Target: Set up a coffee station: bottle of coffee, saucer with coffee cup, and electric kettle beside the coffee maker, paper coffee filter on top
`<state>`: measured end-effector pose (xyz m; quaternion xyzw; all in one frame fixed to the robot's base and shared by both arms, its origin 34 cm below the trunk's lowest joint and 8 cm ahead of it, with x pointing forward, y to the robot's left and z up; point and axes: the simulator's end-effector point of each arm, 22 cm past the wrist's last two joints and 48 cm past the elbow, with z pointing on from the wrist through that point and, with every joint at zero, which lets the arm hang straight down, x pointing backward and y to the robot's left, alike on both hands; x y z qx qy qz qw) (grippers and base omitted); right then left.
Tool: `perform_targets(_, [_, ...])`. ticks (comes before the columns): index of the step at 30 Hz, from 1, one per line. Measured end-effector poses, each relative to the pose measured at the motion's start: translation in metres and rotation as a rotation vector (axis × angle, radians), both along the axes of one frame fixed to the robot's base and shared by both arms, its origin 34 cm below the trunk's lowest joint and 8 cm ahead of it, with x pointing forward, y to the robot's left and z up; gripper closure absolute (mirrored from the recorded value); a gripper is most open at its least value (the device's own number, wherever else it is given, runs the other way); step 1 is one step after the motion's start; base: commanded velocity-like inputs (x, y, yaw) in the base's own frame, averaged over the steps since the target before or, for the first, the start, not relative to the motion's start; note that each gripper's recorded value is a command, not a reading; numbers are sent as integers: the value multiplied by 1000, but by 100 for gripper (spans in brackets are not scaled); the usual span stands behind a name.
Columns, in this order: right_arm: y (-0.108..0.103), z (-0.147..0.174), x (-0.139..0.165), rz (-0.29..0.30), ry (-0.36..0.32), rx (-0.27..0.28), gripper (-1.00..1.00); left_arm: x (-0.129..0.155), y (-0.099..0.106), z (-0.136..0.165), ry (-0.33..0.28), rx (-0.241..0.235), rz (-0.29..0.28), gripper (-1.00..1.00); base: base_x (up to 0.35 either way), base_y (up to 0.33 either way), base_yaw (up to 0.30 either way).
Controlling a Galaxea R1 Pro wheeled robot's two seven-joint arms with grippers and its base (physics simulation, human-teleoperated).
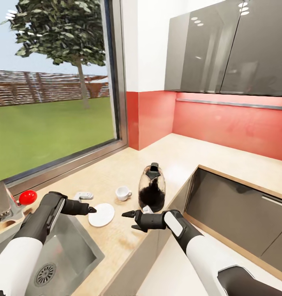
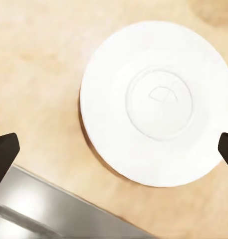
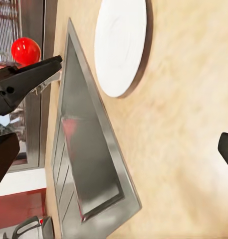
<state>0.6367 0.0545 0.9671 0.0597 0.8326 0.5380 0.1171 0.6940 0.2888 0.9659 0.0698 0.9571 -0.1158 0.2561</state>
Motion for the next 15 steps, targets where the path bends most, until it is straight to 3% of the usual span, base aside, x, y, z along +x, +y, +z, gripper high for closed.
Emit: perform_targets(15, [0,0,0,0,0,1,-100,-1,2,-1,3,6,1,-100,-4,1,0])
